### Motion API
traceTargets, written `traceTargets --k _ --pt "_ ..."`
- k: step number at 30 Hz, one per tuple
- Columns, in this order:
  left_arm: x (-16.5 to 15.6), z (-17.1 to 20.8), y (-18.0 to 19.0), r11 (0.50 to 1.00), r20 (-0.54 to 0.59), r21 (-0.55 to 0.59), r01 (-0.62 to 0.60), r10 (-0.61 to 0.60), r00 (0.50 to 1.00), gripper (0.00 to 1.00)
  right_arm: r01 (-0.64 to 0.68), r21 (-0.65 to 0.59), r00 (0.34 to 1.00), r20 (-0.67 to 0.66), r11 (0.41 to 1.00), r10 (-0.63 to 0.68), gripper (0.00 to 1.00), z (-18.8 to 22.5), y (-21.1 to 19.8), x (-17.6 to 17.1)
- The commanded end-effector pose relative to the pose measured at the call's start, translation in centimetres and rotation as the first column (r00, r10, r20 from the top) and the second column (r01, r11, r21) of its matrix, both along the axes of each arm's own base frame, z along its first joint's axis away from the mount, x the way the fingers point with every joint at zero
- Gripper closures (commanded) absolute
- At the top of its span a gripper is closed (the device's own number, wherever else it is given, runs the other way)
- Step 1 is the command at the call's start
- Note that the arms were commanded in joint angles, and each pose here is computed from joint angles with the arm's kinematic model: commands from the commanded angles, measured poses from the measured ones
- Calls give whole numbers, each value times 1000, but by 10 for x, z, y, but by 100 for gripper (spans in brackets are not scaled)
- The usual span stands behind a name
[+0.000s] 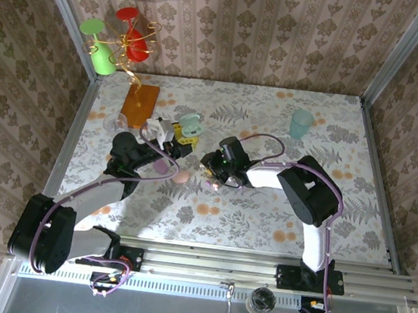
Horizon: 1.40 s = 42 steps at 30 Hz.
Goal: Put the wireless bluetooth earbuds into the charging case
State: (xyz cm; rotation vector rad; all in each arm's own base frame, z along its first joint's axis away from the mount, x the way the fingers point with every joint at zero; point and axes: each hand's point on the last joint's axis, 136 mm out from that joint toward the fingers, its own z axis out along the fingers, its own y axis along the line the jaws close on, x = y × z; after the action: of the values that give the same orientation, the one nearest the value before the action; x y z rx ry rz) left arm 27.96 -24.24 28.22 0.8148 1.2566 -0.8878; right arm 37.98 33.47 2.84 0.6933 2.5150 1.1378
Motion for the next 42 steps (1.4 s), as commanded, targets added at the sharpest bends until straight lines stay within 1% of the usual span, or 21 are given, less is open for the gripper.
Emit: traceTargets --k 1,10,14,20,24,28,33,37,41,42 --pt "-1 0 2 1000 32 5 5 -5 999 63 13 -42 998 -58 999 -16 70 -19 -6 0" --pt "-1 -2 1 1000 29 6 9 -10 1000 63 -19 -115 995 -101 993 7 80 -35 -14 -8" --pt "0 -3 1 1000 28 7 10 -10 1000 63 -24 -127 997 -81 992 14 80 -29 -16 -8" --pt "3 -10 1 1000 22 23 1 -1 1000 63 -55 -184 998 -20 981 52 80 -8 -27 -10" --pt "6 -19 0 999 9 45 -3 3 1000 64 -75 -220 997 0 973 77 80 0 -43 -18" --pt "9 -36 -2 995 -15 100 -6 7 1000 64 -101 -254 994 21 962 110 80 8 -64 -30" --pt "11 -52 -6 989 -27 150 1 3 1000 64 -141 -345 986 36 928 163 78 21 -94 -44" --pt "13 -64 -15 983 -43 180 22 -15 999 64 -150 -407 983 39 901 182 78 32 -115 -53" --pt "15 -73 -24 979 -54 197 45 -35 998 64 -178 -442 974 48 879 222 78 46 -125 -60" --pt "9 -75 -33 977 -59 201 75 -64 996 64 -186 -450 971 51 873 233 78 50 -126 -61"
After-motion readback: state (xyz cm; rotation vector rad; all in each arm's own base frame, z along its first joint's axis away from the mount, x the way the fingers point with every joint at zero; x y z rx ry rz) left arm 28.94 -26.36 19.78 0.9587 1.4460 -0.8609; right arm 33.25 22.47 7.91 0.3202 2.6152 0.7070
